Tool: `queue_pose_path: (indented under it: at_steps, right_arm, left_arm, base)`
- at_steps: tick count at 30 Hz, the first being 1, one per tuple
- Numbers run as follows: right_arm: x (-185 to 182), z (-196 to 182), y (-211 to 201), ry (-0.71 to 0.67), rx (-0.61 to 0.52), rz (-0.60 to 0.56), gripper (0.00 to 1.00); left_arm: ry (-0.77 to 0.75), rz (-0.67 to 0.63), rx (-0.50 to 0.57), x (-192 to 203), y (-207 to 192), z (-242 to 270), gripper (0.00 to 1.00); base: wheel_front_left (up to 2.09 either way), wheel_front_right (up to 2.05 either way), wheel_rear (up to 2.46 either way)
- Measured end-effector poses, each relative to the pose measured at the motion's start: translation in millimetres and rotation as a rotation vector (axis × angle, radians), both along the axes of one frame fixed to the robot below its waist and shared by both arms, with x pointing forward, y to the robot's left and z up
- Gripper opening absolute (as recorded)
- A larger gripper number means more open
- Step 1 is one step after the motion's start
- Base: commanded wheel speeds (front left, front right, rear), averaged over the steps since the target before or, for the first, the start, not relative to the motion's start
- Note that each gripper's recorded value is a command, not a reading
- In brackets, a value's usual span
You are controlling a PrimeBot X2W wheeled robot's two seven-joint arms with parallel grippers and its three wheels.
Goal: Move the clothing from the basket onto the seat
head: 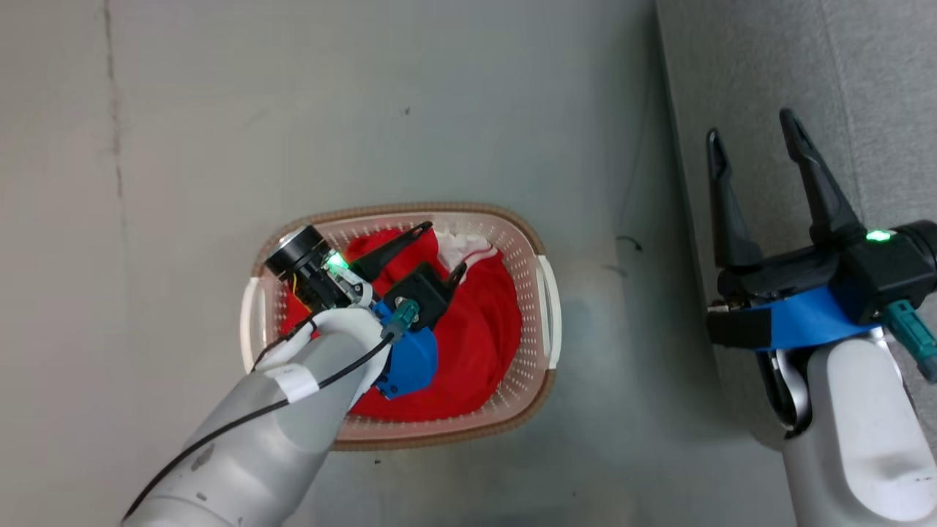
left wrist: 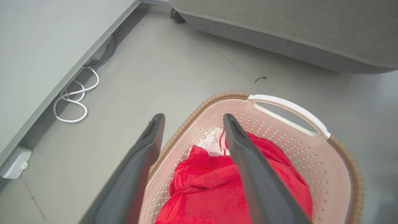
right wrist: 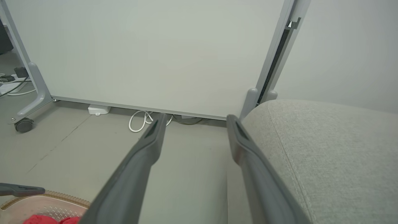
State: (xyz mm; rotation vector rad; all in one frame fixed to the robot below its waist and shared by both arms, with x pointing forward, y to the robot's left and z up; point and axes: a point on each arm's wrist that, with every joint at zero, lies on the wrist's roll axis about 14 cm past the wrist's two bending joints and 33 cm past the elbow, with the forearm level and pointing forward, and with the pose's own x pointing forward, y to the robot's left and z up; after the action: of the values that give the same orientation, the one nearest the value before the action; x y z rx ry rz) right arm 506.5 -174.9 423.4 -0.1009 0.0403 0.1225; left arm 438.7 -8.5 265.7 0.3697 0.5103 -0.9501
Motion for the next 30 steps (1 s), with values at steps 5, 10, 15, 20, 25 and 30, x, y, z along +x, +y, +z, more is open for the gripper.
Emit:
queue_pose_path:
  at_steps: [5, 10, 15, 20, 25, 30]
  right_arm:
    - [9, -27, -3, 0.042, -0.014, 0.003, 1.00]
    - [12, -51, -8, 0.081, -0.025, -0.005, 1.00]
    - [14, -69, -13, 0.112, -0.037, -0.013, 1.00]
    - [13, -87, -18, 0.141, -0.038, -0.025, 1.00]
    - [12, -100, -20, 0.158, -0.043, -0.029, 1.00]
    - [12, -108, -24, 0.168, -0.050, -0.035, 1.00]
  left_arm:
    - [0.058, -0.091, 0.068, -6, -2, -39, 1.00]
    - [0.106, -0.175, 0.153, -13, 7, -76, 1.00]
    - [0.139, -0.253, 0.224, -19, 14, -108, 1.00]
    - [0.163, -0.312, 0.277, -21, 19, -135, 1.00]
    - [0.199, -0.330, 0.330, -20, 26, -159, 1.00]
    - [0.225, -0.355, 0.364, -22, 27, -178, 1.00]
  base:
    - [0.00, 0.00, 0.00]
    - [0.00, 0.00, 0.00]
    - [0.00, 0.00, 0.00]
    - [0.00, 0.00, 0.00]
    - [0.00, 0.00, 0.00]
    - [0.00, 0.00, 0.00]
